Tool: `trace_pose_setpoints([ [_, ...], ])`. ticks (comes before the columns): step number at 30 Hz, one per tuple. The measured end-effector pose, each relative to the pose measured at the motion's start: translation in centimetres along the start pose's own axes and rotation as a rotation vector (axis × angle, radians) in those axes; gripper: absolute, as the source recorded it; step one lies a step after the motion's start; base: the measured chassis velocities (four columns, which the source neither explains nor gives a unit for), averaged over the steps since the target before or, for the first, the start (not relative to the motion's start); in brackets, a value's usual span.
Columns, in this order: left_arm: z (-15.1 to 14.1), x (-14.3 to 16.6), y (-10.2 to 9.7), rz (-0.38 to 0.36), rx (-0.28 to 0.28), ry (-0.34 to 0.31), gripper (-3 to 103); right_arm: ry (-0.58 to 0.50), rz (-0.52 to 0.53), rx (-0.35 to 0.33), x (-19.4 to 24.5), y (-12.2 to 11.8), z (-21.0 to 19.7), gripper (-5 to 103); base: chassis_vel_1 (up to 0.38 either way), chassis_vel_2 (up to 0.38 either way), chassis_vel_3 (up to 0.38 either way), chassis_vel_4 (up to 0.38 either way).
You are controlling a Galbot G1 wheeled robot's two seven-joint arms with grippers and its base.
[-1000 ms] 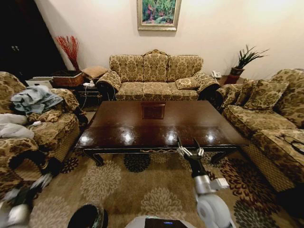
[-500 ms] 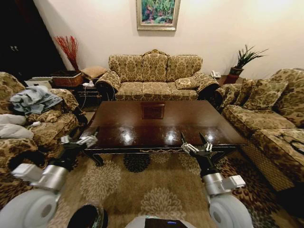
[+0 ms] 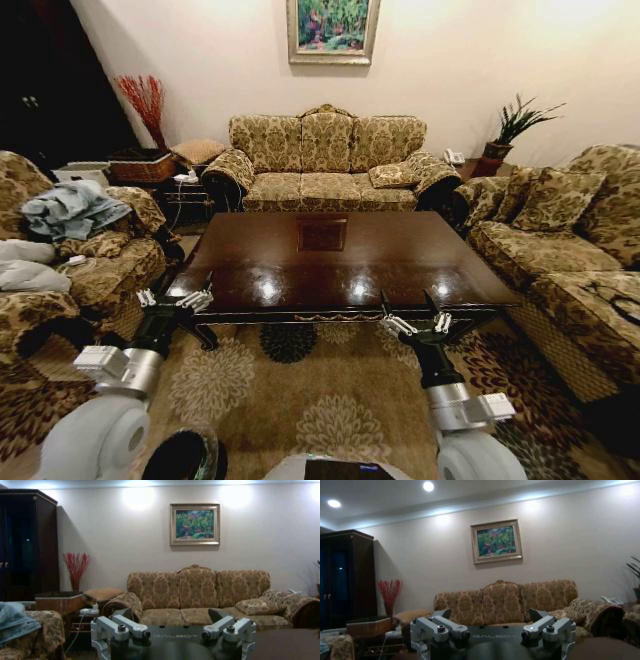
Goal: Move to the front of the table and place the trash on the table into the trash bin.
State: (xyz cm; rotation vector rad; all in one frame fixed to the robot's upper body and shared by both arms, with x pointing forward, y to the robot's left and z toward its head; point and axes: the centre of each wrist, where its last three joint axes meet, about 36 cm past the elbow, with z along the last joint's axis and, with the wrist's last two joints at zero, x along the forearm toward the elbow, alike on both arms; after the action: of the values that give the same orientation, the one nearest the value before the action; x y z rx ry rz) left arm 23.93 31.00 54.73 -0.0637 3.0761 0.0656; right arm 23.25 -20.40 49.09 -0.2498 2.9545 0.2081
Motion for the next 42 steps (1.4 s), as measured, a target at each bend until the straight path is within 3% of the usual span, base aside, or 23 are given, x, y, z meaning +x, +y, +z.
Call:
trace_pose_setpoints([
  [42, -0.14, 0.07, 0.0, -0.001, 0.002, 0.002, 100, 0.003, -0.004, -0.014, -0.11, -0.08, -0.09, 100, -0.031, -0.032, 0.029, 0.028],
])
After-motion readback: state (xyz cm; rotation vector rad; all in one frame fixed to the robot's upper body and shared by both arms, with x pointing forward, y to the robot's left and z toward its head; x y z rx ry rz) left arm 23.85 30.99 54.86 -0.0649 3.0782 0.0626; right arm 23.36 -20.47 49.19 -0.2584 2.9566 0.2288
